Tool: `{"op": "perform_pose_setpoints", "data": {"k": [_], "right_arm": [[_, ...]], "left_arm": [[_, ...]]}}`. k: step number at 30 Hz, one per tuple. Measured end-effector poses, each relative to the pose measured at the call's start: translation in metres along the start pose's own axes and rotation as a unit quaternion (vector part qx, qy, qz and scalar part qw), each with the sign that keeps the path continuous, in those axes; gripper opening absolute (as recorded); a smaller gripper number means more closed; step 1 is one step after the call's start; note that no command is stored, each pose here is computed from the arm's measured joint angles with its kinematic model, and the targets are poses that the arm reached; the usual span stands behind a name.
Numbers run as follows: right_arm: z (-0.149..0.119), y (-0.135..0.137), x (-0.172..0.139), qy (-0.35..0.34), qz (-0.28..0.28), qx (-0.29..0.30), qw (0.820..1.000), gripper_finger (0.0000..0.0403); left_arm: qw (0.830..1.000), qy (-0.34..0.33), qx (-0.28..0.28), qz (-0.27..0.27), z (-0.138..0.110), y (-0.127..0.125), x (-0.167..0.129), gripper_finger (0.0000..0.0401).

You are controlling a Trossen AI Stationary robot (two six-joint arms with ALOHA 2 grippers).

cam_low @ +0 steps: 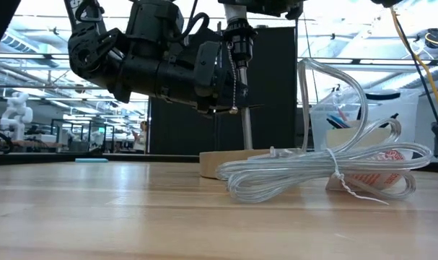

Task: Screw lightbulb
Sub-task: Remove the lightbulb from the lamp

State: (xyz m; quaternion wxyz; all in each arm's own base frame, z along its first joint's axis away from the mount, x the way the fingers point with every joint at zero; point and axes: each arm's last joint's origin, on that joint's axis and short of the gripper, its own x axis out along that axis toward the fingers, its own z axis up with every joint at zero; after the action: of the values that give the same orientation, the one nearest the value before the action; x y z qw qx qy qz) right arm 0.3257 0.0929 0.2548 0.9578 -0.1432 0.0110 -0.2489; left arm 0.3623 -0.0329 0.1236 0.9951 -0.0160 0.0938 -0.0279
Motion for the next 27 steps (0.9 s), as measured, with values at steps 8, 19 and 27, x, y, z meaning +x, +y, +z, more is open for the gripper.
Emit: {"op": "perform_pose_setpoints", "data": {"k": [8, 19, 27], "right_arm": [[0.009, -0.014, -0.011, 0.037, 0.068, -0.021, 0.997, 0.0216], [0.012, -0.033, -0.007, 0.04, 0.163, -0.014, 0.986, 0.0216], [0.009, -0.043, 0.004, 0.024, 0.241, -0.007, 0.97, 0.0216]], "left_arm": [[1.0, 0.004, 0.005, -0.023, 0.0, -0.001, 0.0, 0.0029], [0.997, 0.006, 0.019, -0.076, -0.001, -0.004, 0.0, 0.0029], [0.992, 0.006, 0.026, -0.12, -0.001, -0.007, -0.001, 0.0029]]}}
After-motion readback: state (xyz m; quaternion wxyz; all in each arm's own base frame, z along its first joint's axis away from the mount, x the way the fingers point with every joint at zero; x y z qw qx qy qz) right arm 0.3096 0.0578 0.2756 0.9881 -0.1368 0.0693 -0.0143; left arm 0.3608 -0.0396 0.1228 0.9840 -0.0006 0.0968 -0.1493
